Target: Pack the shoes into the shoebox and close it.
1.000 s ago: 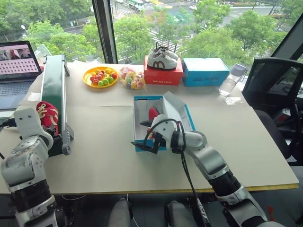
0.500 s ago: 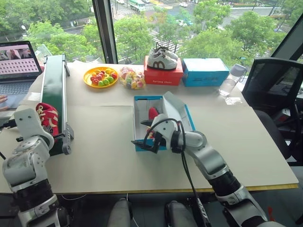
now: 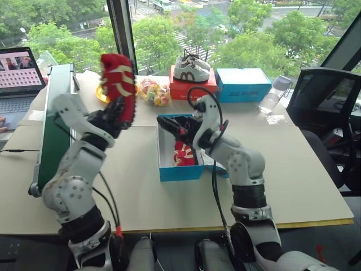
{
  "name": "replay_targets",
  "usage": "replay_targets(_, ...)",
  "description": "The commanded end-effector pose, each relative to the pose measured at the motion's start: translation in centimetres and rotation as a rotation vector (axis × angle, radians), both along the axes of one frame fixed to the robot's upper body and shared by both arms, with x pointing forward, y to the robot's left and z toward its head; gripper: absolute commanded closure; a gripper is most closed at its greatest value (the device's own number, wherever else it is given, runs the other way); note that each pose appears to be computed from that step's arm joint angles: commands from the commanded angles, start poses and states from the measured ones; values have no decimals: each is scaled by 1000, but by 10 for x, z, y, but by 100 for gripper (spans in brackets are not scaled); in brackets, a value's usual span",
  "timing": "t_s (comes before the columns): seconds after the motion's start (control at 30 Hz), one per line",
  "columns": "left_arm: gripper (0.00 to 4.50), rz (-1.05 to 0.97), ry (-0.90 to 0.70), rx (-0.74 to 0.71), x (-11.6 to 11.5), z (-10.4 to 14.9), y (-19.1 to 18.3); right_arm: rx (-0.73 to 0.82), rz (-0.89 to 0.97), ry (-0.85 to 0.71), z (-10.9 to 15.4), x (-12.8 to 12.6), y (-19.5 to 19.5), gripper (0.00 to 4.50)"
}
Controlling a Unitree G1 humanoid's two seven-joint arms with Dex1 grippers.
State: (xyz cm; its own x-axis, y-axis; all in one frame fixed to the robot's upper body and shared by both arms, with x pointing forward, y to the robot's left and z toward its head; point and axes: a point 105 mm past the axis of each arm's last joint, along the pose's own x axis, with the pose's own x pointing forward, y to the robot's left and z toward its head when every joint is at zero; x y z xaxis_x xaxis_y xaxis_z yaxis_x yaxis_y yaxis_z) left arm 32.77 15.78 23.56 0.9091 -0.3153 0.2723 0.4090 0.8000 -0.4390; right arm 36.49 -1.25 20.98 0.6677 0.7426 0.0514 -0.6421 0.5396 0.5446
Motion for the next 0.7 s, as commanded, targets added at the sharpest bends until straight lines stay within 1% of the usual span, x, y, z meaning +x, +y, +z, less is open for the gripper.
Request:
replay_targets(0.03,419,-78,-35,-17,-8,8,-24,141,67,45,31,-11,11,0)
replay_targets(0.17,419,-148,-17,11,-8,3,-43,165,69,56,42,-13,10,0)
replay_targets(0.37,419,-256,-14,31,-8,1,-64,155,65,52,47,-15,11,0)
replay_targets(0.53,419,-321,-8,41,-11,-3,-82,164,61,41,54,-14,11,0)
replay_targets(0.7,419,-344,6,45,-14,-8,-91,181,59,48,56,-13,11,0)
